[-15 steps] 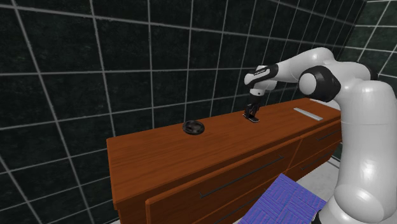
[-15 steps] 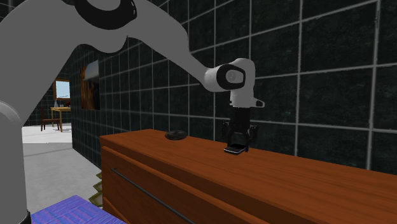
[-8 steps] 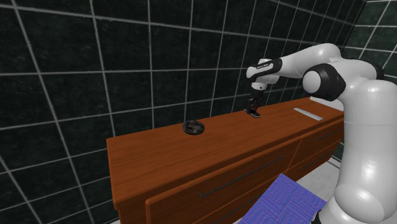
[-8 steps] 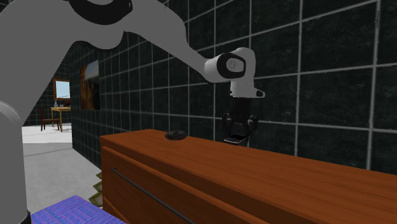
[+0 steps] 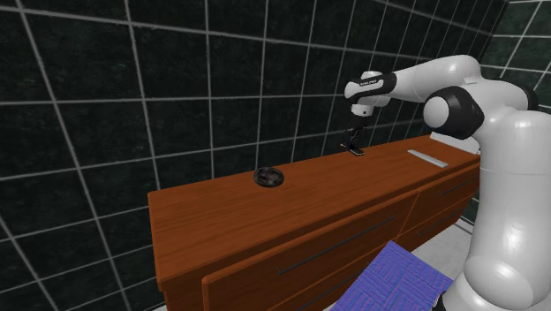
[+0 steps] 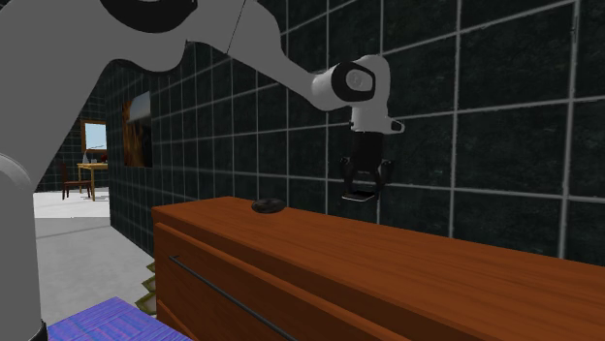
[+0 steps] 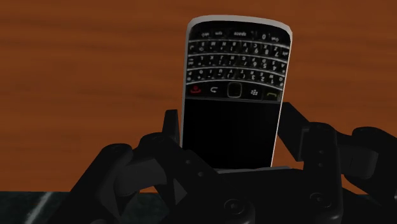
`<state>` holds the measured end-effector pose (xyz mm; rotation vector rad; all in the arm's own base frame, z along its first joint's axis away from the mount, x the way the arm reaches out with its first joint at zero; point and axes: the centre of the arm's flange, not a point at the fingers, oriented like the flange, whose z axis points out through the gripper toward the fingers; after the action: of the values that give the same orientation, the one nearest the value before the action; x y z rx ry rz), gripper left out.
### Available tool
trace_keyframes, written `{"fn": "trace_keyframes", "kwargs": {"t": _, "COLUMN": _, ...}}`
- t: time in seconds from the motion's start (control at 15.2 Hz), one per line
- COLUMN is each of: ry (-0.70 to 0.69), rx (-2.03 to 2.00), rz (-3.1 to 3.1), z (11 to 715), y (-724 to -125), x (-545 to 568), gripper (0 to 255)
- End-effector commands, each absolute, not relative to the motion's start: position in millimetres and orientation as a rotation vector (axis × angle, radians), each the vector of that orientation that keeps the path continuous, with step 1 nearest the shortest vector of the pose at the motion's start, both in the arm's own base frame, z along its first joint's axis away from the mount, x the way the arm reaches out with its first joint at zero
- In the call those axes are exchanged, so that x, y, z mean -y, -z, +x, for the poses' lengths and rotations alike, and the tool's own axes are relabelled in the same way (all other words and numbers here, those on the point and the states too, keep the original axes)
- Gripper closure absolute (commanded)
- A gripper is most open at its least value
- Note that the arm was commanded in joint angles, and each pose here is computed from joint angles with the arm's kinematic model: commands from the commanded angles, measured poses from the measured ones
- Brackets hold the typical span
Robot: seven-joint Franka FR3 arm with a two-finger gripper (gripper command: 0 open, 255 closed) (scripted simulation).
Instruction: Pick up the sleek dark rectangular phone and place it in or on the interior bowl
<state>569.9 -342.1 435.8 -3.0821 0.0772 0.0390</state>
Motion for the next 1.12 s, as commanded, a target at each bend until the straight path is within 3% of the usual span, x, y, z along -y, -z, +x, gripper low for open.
{"fn": "trace_keyframes", "kwargs": {"t": 0.0, "ry": -0.039, "rx": -0.077, "rz": -3.082, "z": 570, "y": -447, "x": 341, "gripper": 255}}
{"fn": "trace_keyframes", "kwargs": {"t": 1.06, "ry": -0.039, "rx": -0.077, "rz": -3.082, "z": 628, "y": -456, "x": 166, "gripper": 255}}
